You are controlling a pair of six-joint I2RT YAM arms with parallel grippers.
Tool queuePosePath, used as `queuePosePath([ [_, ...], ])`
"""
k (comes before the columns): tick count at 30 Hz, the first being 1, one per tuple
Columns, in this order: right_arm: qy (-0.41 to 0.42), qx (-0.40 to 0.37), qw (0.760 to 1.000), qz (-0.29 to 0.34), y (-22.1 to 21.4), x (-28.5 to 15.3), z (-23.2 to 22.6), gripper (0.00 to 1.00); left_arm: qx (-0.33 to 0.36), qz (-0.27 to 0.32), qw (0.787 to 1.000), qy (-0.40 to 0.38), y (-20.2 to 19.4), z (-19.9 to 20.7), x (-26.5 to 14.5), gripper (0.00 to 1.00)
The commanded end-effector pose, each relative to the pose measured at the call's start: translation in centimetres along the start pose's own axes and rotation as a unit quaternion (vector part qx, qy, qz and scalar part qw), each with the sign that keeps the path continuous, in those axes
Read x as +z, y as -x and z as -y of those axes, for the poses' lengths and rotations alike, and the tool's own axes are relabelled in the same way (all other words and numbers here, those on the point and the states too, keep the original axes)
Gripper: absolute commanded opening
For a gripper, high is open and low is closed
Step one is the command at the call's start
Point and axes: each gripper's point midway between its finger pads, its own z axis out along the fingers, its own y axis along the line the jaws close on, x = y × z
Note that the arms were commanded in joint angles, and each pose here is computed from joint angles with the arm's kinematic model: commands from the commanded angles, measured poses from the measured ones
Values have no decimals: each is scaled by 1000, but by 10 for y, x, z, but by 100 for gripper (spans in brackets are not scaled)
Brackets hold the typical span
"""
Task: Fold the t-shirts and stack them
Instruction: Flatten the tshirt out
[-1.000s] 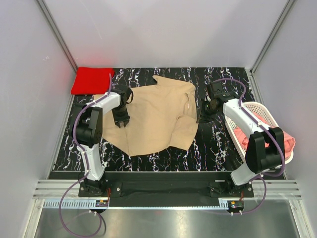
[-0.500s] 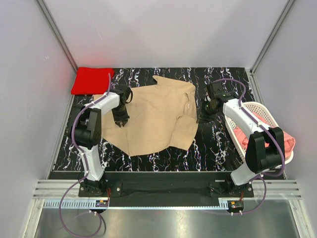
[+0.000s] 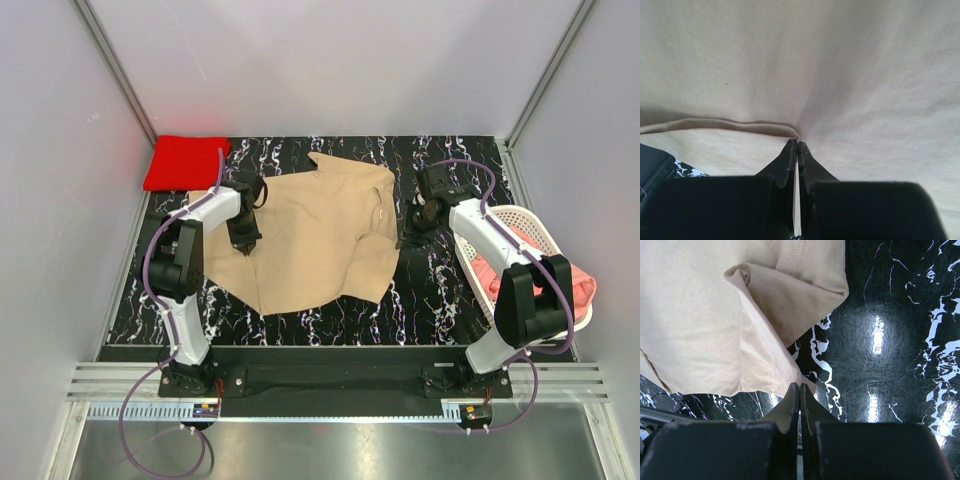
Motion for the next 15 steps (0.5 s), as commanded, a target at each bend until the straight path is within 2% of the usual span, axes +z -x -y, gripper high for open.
queuePosePath([
  [1, 20, -1, 1000, 16, 11, -7, -13, 0, 3, 20, 1000, -15, 10, 5, -7, 0],
  [5, 25, 4, 999, 24, 18, -11, -18, 0, 2, 37, 999, -16, 15, 2, -22, 0],
  [7, 41, 12, 998, 48, 34, -23, -32, 0, -4, 48, 999, -17, 17, -4, -39, 0],
  [8, 50, 17, 996, 65, 44, -30, -38, 0, -16, 77, 996, -33, 23, -7, -63, 0],
  [10, 78, 36, 987, 135, 80, -61, -59, 0, -34, 105, 992, -52, 27, -11, -92, 0],
  [12, 101, 59, 973, 200, 114, -97, -77, 0, -63, 163, 981, -87, 38, -18, -141, 0],
  [14, 112, 86, 952, 271, 146, -134, -80, 0, -82, 198, 971, -108, 42, -24, -175, 0],
  [15, 138, 103, 932, 320, 165, -168, -88, 0, -100, 240, 956, -133, 48, -32, -213, 0],
])
